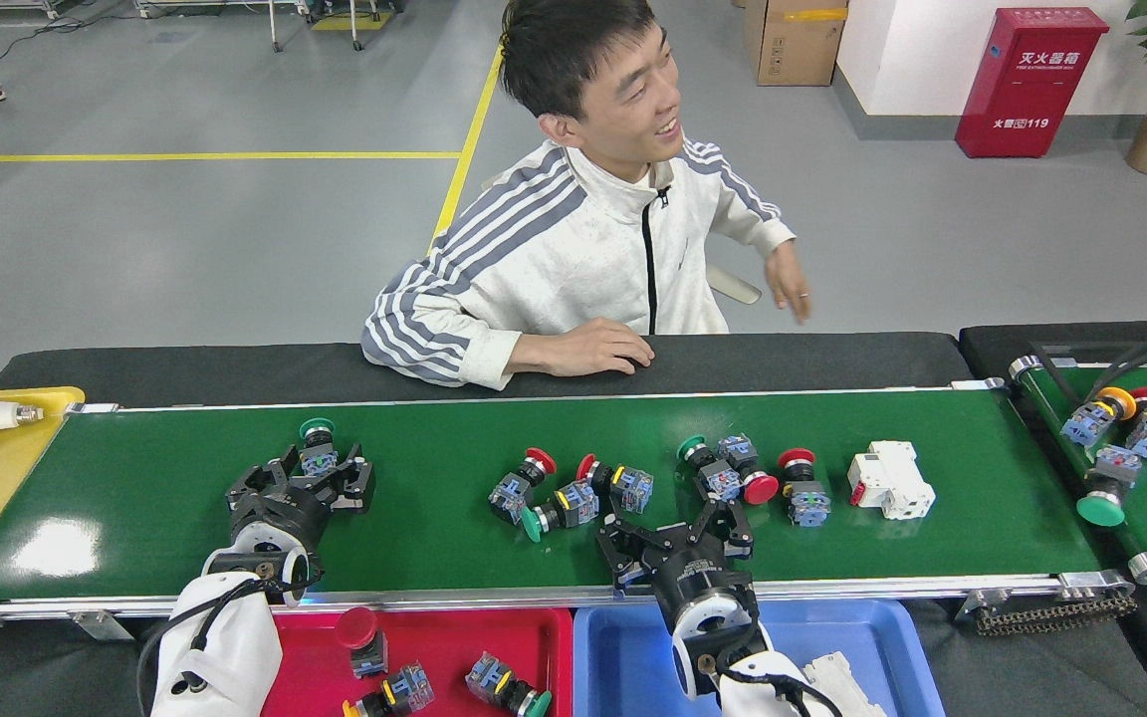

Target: Pick switch part from conveyor to tray

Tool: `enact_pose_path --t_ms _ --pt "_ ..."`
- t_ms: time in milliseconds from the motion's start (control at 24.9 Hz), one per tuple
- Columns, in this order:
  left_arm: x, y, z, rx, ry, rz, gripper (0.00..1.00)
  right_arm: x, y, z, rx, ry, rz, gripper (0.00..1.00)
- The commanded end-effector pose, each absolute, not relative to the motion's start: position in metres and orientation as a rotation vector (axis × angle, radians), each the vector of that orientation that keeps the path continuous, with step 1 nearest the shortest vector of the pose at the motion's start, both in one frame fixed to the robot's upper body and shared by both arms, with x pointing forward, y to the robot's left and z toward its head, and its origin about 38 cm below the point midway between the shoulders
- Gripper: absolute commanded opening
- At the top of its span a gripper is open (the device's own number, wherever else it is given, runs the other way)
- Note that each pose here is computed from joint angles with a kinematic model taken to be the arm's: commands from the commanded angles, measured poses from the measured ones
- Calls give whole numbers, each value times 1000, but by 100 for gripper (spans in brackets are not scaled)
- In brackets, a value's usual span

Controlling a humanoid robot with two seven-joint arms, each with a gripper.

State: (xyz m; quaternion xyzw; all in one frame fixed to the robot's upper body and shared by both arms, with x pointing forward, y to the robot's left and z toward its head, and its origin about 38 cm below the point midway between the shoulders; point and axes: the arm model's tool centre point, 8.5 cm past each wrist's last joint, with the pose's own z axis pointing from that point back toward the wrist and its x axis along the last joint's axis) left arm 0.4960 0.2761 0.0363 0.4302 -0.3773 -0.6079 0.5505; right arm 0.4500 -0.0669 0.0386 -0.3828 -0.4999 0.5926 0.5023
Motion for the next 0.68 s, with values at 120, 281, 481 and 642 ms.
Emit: enact_pose_path --t_ms 120,281,481,642 --pt "501 242 64 1032 -1087 -1513 7 460 -64 48 -934 -1221 1415 88" --pt "465 202 87 981 -1355 -1743 9 466 -68 46 -945 -1194 1427 78" --pt "391 191 75 803 -1544 -1979 31 467 -67 46 -952 -1191 1451 34" --pt "355 193 57 765 -1526 -1975 78 467 -64 47 -939 -1214 1469 4"
